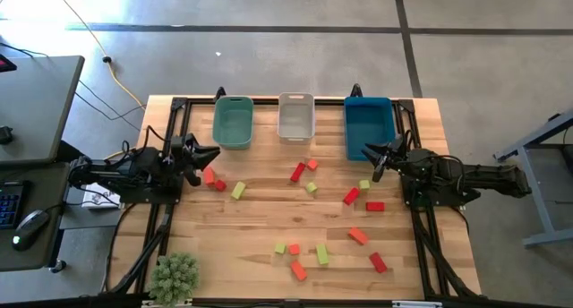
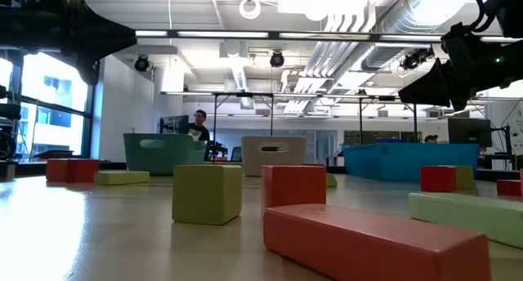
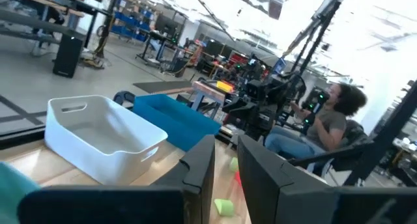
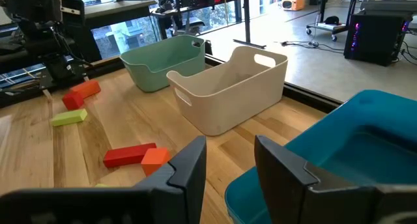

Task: Sort & place blocks by color
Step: Put the green block into the green bin

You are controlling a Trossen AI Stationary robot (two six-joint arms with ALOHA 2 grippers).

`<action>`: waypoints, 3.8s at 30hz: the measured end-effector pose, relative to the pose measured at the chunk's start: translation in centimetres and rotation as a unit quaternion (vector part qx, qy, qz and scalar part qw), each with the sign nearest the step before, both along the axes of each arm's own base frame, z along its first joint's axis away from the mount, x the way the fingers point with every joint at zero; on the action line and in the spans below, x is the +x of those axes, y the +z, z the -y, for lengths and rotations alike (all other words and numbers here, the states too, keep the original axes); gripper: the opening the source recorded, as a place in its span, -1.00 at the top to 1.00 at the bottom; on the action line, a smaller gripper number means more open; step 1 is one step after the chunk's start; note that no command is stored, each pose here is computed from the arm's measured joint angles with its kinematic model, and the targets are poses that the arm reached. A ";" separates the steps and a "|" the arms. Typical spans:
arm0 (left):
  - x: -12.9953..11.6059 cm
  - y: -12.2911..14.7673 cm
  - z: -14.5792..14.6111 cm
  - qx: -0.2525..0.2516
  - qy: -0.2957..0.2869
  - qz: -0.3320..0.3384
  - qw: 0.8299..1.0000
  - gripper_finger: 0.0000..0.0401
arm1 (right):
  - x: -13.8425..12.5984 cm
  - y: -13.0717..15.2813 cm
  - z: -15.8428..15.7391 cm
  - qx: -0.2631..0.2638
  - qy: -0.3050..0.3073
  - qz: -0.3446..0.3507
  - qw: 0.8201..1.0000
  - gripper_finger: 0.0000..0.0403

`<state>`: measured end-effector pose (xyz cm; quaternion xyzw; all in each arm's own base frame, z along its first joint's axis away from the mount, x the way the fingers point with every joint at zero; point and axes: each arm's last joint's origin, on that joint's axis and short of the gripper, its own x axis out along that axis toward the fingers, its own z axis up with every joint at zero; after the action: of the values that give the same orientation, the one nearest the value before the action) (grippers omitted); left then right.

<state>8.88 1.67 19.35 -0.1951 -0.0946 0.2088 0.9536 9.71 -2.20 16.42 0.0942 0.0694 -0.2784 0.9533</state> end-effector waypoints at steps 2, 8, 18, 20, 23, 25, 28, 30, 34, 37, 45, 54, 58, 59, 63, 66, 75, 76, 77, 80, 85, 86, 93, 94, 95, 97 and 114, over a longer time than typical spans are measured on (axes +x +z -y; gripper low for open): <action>0.0 0.0 0.0 -0.001 0.001 0.000 1.000 0.66 | 0.0 0.0 0.0 0.000 0.000 0.000 1.000 0.41; -0.1 0.2 -0.1 -0.003 0.019 0.011 1.000 0.42 | 0.0 0.0 0.0 0.000 0.000 0.000 1.000 0.41; -0.7 2.2 -0.3 -0.011 0.074 0.083 0.994 0.23 | 0.0 0.0 0.0 0.000 0.000 0.000 1.000 0.41; -0.9 3.0 -0.3 -0.010 0.071 0.077 0.994 0.23 | 0.0 0.0 0.0 0.000 0.000 0.000 1.000 0.41; -1.0 4.4 -0.3 -0.010 0.071 0.057 0.996 0.23 | 0.0 0.0 0.0 0.000 0.000 0.000 1.000 0.41; -1.1 5.5 -0.3 -0.010 0.070 0.037 0.997 0.23 | 0.0 0.0 0.0 0.000 0.000 0.000 1.000 0.41; -0.8 6.6 -0.3 -0.009 0.071 -0.016 0.997 0.23 | 0.0 0.0 0.0 0.000 0.000 0.000 1.000 0.41; -0.6 7.4 -0.3 -0.014 0.071 -0.053 0.996 0.23 | 0.0 0.0 0.0 0.000 0.000 0.000 1.000 0.41; 0.3 8.7 -0.4 -0.034 0.072 -0.129 0.988 0.23 | 0.0 0.0 0.0 0.000 0.000 0.000 1.000 0.41; 1.4 9.5 -0.4 -0.044 0.065 -0.185 0.980 0.23 | 0.0 0.0 0.0 0.000 0.000 0.000 1.000 0.41; 5.1 10.3 -0.5 -0.080 0.050 -0.281 0.955 0.23 | 0.0 0.0 0.0 0.000 0.000 0.000 1.000 0.41; 8.2 8.3 -0.5 -0.164 0.040 -0.364 0.916 0.23 | 0.0 0.0 0.0 0.000 0.000 0.000 1.000 0.41; 9.4 7.1 -0.4 -0.204 0.036 -0.385 0.899 0.23 | 0.0 0.0 0.0 0.000 0.000 0.000 1.000 0.41; 9.7 6.7 -0.4 -0.209 0.036 -0.394 0.894 0.23 | 0.0 0.0 0.0 0.000 0.000 0.000 1.000 0.41; 10.9 5.4 -0.4 -0.232 0.039 -0.421 0.876 0.23 | 0.0 0.0 0.0 0.000 0.000 0.000 1.000 0.41; 11.6 4.4 -0.4 -0.246 0.041 -0.440 0.863 0.23 | 0.0 0.0 0.0 0.000 0.000 0.000 1.000 0.41; 13.1 2.1 -0.5 -0.262 0.049 -0.488 0.831 0.23 | 0.0 0.0 0.0 0.000 0.000 0.000 1.000 0.41; 13.2 1.8 -0.5 -0.263 0.049 -0.493 0.828 0.23 | 0.0 0.0 0.0 0.000 0.000 0.000 1.000 0.41; 13.3 1.6 -0.4 -0.265 0.048 -0.497 0.825 0.23 | 0.0 0.0 0.0 0.000 0.000 0.000 1.000 0.41; 13.7 1.0 -0.4 -0.272 0.042 -0.510 0.815 0.23 | 0.0 0.0 0.0 0.000 0.000 0.000 1.000 0.41; 14.1 0.0 -0.6 -0.286 0.044 -0.526 0.800 0.23 | 0.0 0.0 0.0 0.000 0.000 0.000 1.000 0.41; 14.2 -0.3 -0.7 -0.295 0.044 -0.528 0.795 0.23 | 0.0 0.0 0.0 0.000 0.000 0.000 1.000 0.41; 14.7 -1.7 -1.0 -0.318 0.038 -0.554 0.769 0.21 | 0.0 0.0 0.0 0.000 0.000 0.000 1.000 0.41; 14.8 -1.9 -1.0 -0.318 0.038 -0.556 0.767 0.19 | 0.0 0.0 0.0 0.000 0.000 0.000 1.000 0.41; 14.8 -2.0 -1.0 -0.318 0.038 -0.558 0.765 0.17 | 0.0 0.0 0.0 0.000 0.000 0.000 1.000 0.41; 14.9 -2.3 -1.0 -0.319 0.038 -0.561 0.763 0.13 | 0.0 0.0 0.0 0.000 0.000 0.000 1.000 0.41; 15.6 -4.8 -1.0 -0.348 0.058 -0.593 0.724 0.02 | 0.0 0.0 0.0 0.000 0.000 0.000 1.000 0.41</action>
<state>24.49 2.67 14.54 -0.3439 0.5579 0.3549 0.6668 9.71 -2.20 16.42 0.0941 0.0693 -0.2782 0.9534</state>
